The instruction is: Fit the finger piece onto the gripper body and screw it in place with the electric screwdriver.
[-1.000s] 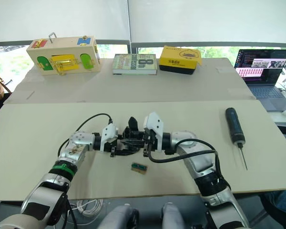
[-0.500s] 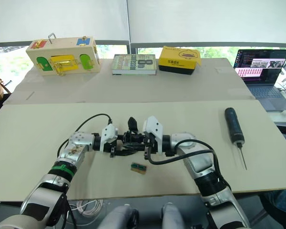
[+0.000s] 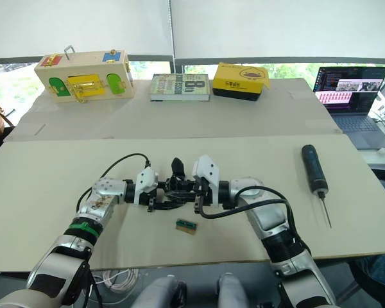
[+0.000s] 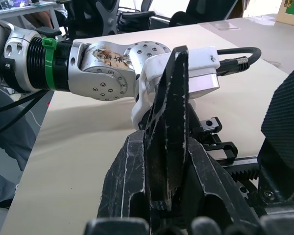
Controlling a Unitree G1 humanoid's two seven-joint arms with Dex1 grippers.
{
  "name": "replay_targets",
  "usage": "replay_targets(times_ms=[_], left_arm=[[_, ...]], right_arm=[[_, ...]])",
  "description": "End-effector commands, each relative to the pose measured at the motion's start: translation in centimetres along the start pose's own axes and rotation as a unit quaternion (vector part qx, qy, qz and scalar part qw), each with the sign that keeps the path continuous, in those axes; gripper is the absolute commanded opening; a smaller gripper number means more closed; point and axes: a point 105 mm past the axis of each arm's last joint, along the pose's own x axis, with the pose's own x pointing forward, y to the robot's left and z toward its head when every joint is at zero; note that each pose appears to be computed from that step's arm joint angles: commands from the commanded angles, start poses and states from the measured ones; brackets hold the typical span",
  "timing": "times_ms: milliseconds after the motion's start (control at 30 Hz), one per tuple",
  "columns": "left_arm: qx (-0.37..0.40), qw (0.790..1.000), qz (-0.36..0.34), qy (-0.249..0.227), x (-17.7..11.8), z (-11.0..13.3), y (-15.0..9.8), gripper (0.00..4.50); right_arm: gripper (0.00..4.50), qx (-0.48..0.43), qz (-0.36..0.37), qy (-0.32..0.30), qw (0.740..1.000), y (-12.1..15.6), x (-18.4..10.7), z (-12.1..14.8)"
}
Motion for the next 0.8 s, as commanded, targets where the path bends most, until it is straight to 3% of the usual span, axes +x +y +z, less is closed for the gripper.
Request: replay_targets(times_ms=[33,500,800], left_arm=[[-0.030,0.999,-0.022,0.035,0.0,-2.1,-1.3,2.29],[-0.035,0.998,-0.024,0.037,-0.1,-2.2,-1.4,2.29],[-0.039,0.998,-0.029,0.042,0.1,-2.3,-1.5,2.29]], right_arm=[[0.43,0.002,-0.014,0.024,1.000,-0.6,-0.6,-0.6],[0.43,-0.019,0.017,0.073,0.997,0.0,-0.2,-1.1],[0.43,0.011,-0.002,0.106,0.994,-1.5,0.3,-1.4]])
